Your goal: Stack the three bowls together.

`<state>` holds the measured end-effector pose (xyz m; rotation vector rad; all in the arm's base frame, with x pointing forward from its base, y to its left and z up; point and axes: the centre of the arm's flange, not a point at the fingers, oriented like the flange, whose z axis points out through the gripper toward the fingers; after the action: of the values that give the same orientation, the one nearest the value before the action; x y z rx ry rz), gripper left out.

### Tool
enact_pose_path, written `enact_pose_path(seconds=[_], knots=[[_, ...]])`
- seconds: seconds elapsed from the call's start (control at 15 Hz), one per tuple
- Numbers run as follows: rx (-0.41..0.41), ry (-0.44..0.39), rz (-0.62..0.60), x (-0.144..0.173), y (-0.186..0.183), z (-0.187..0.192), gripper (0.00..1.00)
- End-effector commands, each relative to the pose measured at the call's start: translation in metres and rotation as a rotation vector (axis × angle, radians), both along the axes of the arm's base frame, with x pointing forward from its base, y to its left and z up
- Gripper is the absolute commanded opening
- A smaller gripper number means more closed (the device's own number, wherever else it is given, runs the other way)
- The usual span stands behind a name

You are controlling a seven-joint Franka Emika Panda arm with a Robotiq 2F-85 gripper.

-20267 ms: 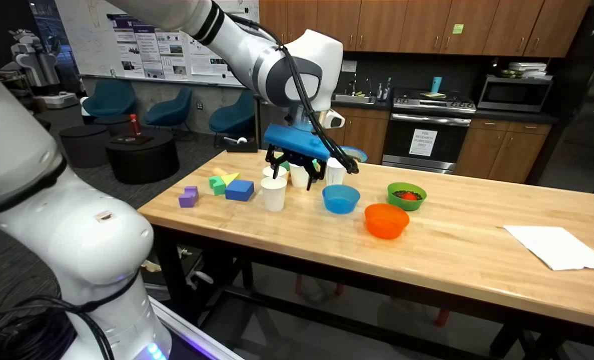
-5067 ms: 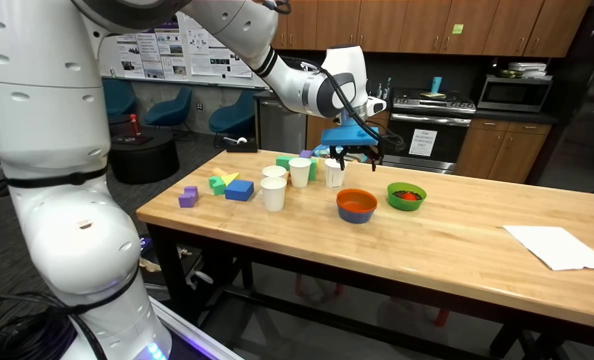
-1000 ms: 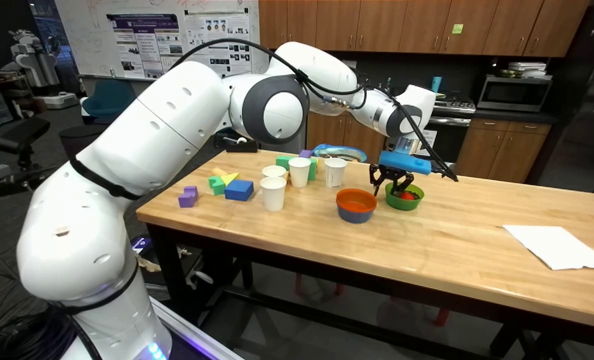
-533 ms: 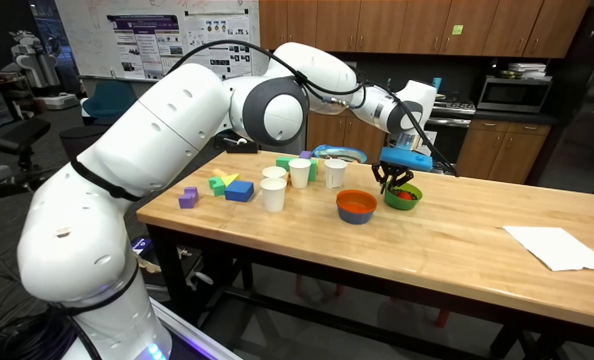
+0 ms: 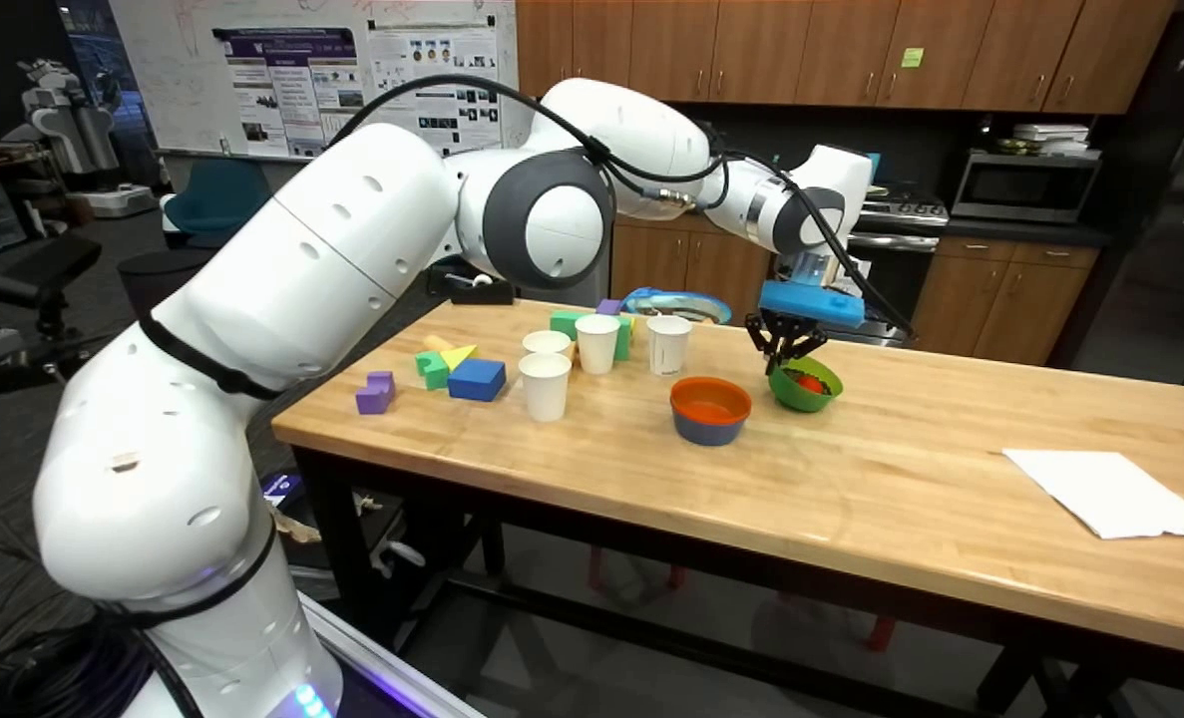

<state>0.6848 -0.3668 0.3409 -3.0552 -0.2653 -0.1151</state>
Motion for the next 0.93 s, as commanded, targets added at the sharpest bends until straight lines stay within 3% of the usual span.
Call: enact_pose_path(seconds=[0.0, 0.87], knots=[[-0.012, 0.0, -0.03, 0.005, 0.002, -0.002, 0.01], [-0.144, -0.157, -0.151, -0.006, 0.001, 0.027, 0.01]])
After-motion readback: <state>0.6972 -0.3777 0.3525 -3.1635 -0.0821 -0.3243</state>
